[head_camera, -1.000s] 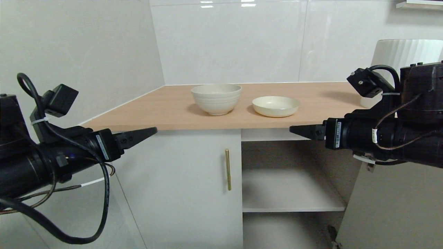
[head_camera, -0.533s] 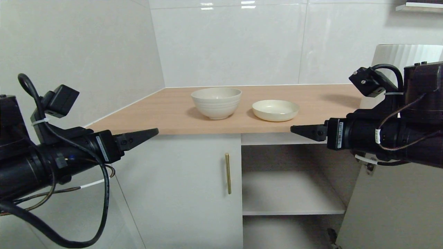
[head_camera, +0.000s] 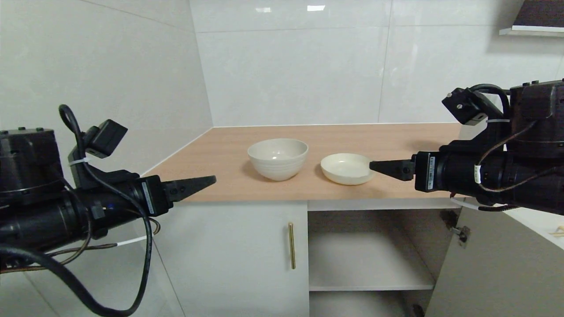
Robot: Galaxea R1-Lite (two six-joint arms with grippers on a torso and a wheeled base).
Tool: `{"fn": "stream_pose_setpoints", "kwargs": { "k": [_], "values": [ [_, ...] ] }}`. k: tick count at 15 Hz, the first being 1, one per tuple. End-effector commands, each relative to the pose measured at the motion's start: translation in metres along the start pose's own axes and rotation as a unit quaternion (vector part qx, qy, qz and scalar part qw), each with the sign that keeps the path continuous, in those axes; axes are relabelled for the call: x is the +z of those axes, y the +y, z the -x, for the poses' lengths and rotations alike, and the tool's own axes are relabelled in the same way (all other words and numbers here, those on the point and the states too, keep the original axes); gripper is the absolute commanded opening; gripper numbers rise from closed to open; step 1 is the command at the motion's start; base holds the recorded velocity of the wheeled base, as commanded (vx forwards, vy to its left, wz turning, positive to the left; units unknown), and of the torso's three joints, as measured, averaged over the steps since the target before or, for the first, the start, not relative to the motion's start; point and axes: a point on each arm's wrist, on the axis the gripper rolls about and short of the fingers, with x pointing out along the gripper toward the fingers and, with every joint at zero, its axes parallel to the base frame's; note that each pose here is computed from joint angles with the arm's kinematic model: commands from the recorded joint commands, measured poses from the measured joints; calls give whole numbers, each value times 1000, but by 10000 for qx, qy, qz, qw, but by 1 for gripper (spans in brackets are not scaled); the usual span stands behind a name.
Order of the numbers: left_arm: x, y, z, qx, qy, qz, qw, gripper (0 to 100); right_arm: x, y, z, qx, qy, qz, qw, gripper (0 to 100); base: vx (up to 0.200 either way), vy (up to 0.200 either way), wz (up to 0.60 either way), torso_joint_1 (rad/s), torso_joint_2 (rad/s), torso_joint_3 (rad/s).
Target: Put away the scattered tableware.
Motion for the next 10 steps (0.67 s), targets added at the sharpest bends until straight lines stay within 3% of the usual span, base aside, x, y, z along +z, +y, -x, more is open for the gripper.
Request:
{"fn": "stream_pose_setpoints", "kwargs": {
  "k": [1, 3, 4, 7, 8, 10],
  "values": [
    [-1, 0, -9, -8, 188, 52, 9998, 100, -3, -2, -4, -36, 64, -7, 10000, 100, 0, 0, 0, 183, -461, -286],
    [7, -3, -9, 27, 304, 99, 9995, 100, -2, -3, -7, -52, 36, -21, 10000, 100, 0, 0, 0, 190, -469, -278],
    [20, -6, -12, 70, 501, 174, 9986, 100, -2, -9, -12, -125, -5, -42, 9999, 100, 0, 0, 0, 159, -378, -227],
    [44, -11, -20, 150, 816, 282, 9962, 100, -3, -13, -34, -247, 54, -55, 9997, 100, 0, 0, 0, 53, -133, -84],
    [56, -12, -26, 245, 1129, 408, 9925, 100, -4, -20, -53, -664, 281, -96, 9974, 100, 0, 0, 0, 0, 0, 0],
    [59, -12, -38, 344, 1641, 597, 9840, 100, 0, -23, -71, -1075, 615, -375, 9916, 100, 0, 0, 0, 0, 0, 0]
  ]
}}
